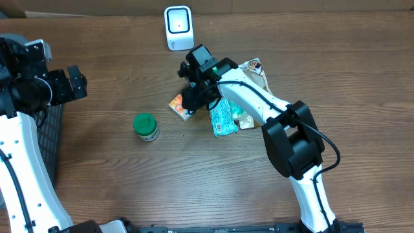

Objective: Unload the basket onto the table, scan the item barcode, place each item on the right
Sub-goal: 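Grasp the orange Kleenex pack with the right gripper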

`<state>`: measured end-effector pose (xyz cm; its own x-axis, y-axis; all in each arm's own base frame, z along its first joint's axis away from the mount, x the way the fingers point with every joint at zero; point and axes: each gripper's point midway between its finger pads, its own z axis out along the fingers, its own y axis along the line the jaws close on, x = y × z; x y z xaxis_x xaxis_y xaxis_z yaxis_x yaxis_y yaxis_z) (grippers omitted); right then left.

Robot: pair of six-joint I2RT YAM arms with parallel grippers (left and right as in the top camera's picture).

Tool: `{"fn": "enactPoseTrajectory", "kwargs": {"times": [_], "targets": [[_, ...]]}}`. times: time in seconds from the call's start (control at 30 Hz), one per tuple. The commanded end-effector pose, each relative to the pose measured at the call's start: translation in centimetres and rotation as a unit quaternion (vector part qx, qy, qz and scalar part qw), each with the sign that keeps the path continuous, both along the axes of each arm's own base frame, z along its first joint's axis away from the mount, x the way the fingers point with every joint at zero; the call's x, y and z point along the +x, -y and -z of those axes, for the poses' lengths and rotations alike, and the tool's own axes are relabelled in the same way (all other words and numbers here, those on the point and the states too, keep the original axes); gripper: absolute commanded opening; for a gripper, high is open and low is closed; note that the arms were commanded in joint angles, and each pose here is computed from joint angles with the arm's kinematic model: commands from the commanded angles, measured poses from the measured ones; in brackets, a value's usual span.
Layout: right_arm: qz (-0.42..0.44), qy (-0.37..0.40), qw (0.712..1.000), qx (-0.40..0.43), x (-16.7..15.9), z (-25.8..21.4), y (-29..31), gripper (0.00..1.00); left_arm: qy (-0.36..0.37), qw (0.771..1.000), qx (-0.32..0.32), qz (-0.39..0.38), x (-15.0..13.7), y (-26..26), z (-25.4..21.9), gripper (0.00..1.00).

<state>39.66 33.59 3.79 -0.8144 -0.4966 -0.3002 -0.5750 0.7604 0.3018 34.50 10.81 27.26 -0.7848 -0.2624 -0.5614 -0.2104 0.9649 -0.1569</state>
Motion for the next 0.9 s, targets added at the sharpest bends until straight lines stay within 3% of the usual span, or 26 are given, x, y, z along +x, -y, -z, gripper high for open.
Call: {"fn": "enactPoseTrajectory", "kwargs": {"times": [0.0, 0.07, 0.2, 0.33, 0.37, 0.43, 0.57, 0.87], "targets": [[-0.026, 0.002, 0.999, 0.027, -0.3, -2.3, -0.6, 0.53, 0.003, 1.000, 0.000, 0.009, 0.2, 0.2, -0.1, 1.00], [-0.039, -0.041, 0.997, 0.056, -2.0, -3.5, -1.4, 0.51, 0.003, 1.000, 0.000, 0.009, 0.2, 0.2, -0.1, 1.00], [-0.037, -0.118, 0.990, 0.073, -5.7, -3.8, -2.9, 0.35, 0.003, 1.000, 0.000, 0.009, 0.2, 0.2, -0.1, 1.00], [-0.024, -0.128, 0.990, 0.052, -7.5, -2.0, -4.2, 0.20, 0.003, 1.000, 0.000, 0.009, 0.2, 0.2, -0.1, 1.00], [0.004, -0.125, 0.992, 0.034, -7.4, -1.0, -4.1, 0.13, 0.003, 1.000, 0.000, 0.009, 0.2, 0.2, -0.1, 1.00], [0.059, -0.119, 0.991, 0.005, -7.0, 0.6, -3.8, 0.08, 0.003, 1.000, 0.000, 0.009, 0.2, 0.2, -0.1, 0.99], [0.129, -0.108, 0.986, -0.019, -6.0, 3.1, -3.1, 0.07, 0.003, 1.000, 0.000, 0.009, 0.2, 0.2, -0.1, 1.00], [0.251, 0.014, 0.965, -0.073, 0.7, 3.8, 1.4, 0.07, 0.003, 1.000, 0.000, 0.009, 0.2, 0.2, -0.1, 0.99]]}}
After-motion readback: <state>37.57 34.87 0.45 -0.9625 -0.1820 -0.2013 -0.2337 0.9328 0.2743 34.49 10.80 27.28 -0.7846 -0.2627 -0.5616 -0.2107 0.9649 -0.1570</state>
